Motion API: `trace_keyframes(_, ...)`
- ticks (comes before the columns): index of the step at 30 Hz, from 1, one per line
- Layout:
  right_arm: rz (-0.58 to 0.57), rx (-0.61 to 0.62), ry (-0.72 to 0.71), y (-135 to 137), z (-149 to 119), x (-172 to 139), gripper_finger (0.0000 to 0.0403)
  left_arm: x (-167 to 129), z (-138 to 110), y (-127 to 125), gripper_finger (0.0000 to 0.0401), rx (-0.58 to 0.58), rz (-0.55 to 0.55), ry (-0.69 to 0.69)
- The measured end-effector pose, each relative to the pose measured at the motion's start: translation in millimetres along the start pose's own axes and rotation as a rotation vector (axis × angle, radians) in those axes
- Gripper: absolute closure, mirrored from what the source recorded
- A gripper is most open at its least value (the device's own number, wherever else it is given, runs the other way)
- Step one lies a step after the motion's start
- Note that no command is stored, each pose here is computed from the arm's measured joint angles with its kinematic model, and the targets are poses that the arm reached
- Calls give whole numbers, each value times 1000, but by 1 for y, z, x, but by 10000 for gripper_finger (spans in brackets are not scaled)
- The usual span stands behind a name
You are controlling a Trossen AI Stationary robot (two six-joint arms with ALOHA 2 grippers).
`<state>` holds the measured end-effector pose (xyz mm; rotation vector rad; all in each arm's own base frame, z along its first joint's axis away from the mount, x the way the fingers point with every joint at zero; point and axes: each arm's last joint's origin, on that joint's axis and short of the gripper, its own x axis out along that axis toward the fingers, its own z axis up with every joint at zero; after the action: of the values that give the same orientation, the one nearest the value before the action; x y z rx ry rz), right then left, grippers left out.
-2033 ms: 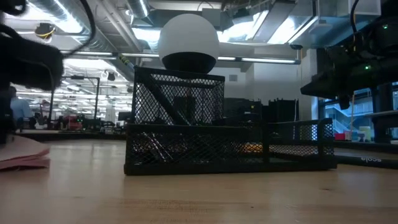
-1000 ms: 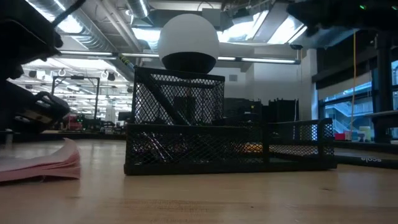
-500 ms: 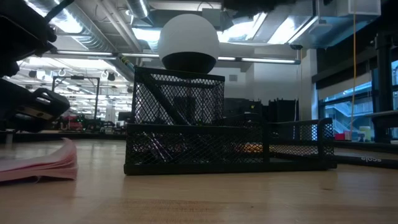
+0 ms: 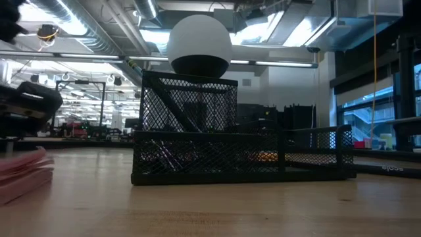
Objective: Pick and place office supplies into organizer
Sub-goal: Put the pink sticky note into the black desk organizer
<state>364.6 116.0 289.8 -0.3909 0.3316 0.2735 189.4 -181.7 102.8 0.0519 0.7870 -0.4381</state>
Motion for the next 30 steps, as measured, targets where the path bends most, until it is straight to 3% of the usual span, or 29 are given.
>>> trace_keyframes(3, -41, -9, 33, 19, 3, 16, 366, 0, 1, -1, 399, 65, -8, -11)
trace_keyframes(14, 36, 85, 39, 69, 11, 74, 366, 0, 1, -3, 400, 171, 13, -30)
trace_keyframes(30, 63, 225, 136, 105, -26, 139, 366, -4, -3, -18, 400, 277, -42, -46)
